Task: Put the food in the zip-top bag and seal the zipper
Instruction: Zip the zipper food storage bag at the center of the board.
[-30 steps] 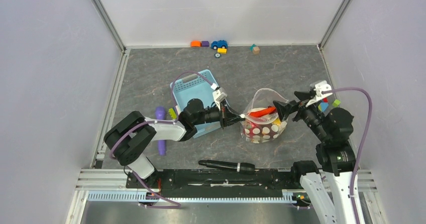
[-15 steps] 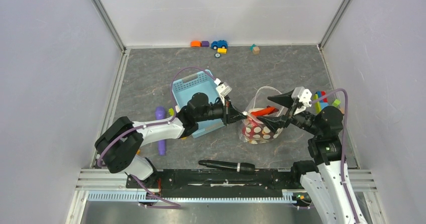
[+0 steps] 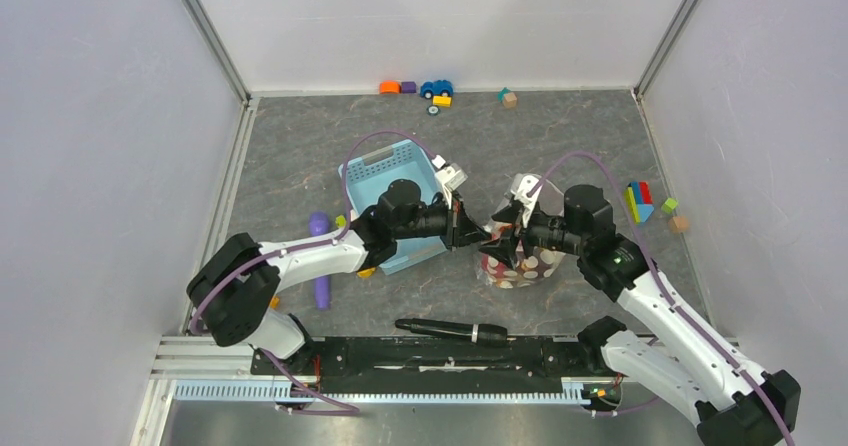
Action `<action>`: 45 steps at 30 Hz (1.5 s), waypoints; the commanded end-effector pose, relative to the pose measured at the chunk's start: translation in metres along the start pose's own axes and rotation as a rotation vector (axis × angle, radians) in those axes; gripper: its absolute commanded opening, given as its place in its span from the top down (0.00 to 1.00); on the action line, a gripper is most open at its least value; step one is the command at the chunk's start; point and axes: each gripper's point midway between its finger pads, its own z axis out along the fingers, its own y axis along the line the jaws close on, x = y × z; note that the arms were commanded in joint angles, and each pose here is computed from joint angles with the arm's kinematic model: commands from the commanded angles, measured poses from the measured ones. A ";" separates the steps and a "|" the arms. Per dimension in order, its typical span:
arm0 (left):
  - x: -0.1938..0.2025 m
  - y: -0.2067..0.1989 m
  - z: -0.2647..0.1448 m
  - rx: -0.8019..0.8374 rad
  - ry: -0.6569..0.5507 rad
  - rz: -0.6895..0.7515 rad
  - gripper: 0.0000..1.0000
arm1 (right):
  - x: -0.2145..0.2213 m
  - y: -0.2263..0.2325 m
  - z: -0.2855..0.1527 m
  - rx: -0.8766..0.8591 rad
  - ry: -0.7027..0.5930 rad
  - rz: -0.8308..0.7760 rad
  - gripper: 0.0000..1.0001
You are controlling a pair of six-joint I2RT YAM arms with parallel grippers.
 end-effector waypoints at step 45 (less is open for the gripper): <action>-0.012 -0.031 -0.036 0.114 -0.097 0.265 0.98 | -0.020 -0.032 -0.017 0.197 0.102 -0.067 1.00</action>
